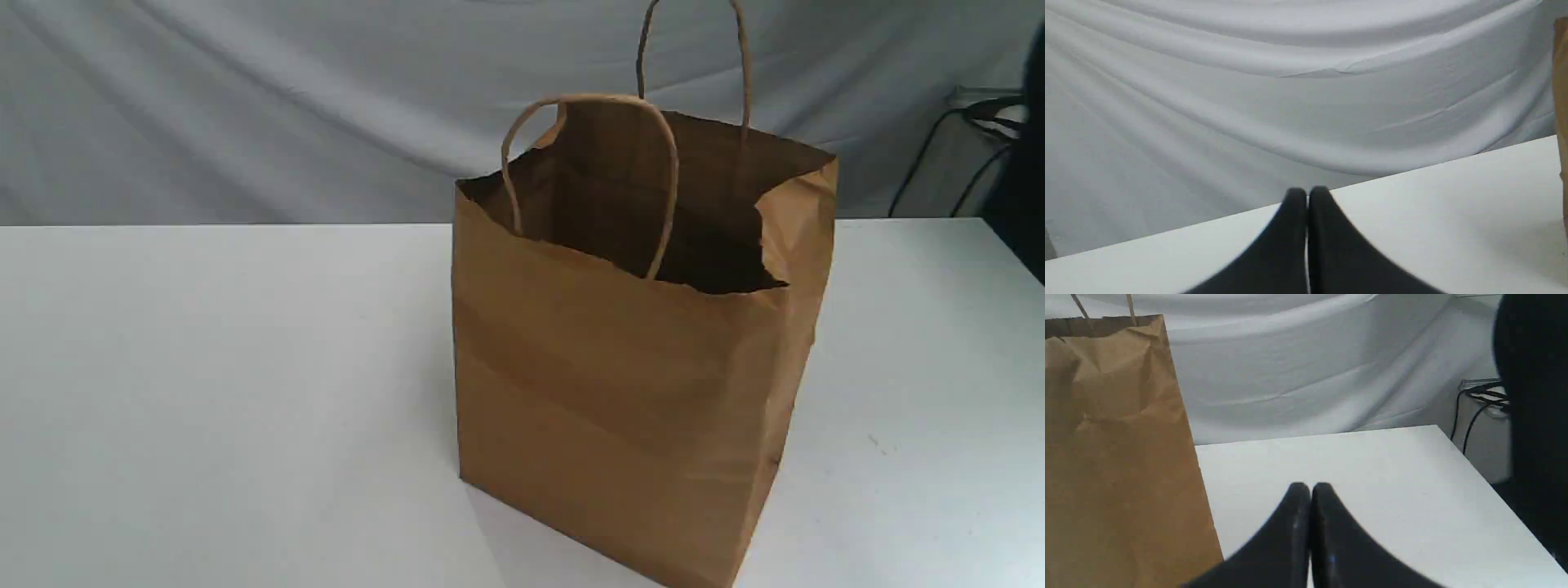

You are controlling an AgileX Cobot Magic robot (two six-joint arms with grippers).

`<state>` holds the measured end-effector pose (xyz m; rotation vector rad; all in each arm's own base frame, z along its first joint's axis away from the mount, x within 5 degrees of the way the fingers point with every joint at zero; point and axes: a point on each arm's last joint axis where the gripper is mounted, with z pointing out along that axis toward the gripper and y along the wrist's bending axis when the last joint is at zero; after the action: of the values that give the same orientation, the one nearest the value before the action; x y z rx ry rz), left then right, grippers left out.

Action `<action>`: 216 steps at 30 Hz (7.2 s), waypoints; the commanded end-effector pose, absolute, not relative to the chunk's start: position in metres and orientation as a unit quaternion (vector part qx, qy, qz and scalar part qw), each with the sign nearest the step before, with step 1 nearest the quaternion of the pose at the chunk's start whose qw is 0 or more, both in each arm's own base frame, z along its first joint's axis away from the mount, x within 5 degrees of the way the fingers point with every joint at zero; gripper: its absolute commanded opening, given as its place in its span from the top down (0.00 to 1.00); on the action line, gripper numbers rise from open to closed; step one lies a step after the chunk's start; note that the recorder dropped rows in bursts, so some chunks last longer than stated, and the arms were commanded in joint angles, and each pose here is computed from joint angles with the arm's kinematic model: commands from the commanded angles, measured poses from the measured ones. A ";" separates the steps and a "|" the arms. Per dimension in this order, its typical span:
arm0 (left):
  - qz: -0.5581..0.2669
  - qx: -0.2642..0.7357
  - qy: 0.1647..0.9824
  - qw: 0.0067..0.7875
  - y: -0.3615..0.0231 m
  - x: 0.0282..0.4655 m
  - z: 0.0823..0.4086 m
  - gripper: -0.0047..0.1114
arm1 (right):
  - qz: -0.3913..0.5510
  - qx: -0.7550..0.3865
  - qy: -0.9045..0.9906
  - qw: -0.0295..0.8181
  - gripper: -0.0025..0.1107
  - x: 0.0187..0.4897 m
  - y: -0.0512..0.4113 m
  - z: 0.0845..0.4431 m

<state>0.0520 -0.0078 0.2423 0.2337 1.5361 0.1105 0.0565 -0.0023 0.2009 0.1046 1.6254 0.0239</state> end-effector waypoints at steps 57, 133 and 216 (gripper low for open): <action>0.004 -0.017 0.687 0.727 0.002 0.056 0.210 0.96 | 0.011 0.051 0.726 0.686 0.98 0.056 -0.003 0.200; 0.004 -0.017 0.687 0.727 0.002 0.056 0.210 0.96 | 0.010 0.050 0.726 0.686 0.98 0.056 -0.003 0.200; 0.006 -0.015 0.687 0.727 0.002 0.056 0.210 0.96 | 0.010 0.051 0.725 0.687 0.98 0.056 -0.003 0.200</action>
<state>0.0566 0.0015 0.2111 -0.0207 1.5215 0.0209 0.0565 -0.0022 0.2008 0.1046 1.6262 0.0240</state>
